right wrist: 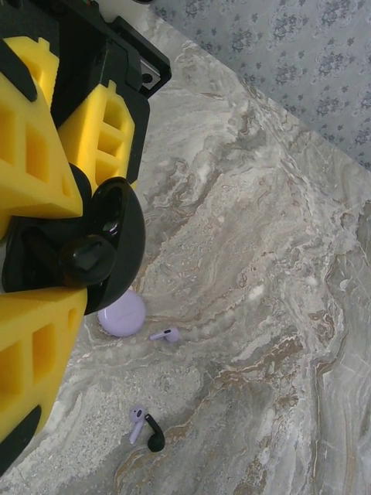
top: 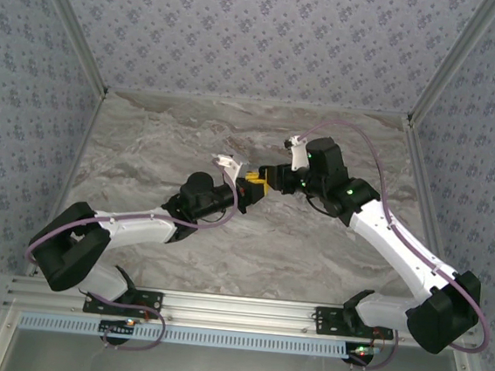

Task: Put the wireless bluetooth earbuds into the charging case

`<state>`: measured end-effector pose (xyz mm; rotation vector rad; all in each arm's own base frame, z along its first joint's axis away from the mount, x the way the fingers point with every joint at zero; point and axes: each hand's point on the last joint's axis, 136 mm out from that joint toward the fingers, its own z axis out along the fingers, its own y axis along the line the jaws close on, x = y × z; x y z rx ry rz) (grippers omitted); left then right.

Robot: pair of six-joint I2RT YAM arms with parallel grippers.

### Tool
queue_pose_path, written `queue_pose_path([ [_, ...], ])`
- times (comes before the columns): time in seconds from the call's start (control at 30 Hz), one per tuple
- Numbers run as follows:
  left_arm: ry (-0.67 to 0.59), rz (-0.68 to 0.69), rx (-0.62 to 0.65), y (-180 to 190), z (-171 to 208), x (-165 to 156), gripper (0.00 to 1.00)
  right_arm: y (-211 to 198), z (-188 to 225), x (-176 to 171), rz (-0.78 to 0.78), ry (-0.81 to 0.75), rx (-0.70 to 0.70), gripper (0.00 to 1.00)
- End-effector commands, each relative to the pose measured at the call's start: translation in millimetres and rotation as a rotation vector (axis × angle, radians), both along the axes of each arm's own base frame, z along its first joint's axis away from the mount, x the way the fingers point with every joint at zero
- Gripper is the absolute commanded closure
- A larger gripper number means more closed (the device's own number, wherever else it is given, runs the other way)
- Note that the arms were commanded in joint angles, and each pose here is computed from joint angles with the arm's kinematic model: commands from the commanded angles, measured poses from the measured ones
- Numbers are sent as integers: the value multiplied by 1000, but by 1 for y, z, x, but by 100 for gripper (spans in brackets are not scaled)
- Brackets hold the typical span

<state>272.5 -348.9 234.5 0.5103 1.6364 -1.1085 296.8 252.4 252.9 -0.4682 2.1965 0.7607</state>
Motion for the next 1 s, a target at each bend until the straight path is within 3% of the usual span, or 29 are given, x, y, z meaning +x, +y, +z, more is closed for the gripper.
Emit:
queue_pose_path([
  [0.0,-67,-16,-38,-4,26,-2,84,1,19,-8,26,-34,8,68],
  [0.5,-85,-22,-24,-1,25,-6,84,-9,26,-6,-28,-52,-6,56],
  [0.97,-96,-47,-25,-3,26,-10,84,-2,25,-10,14,-41,11,61],
])
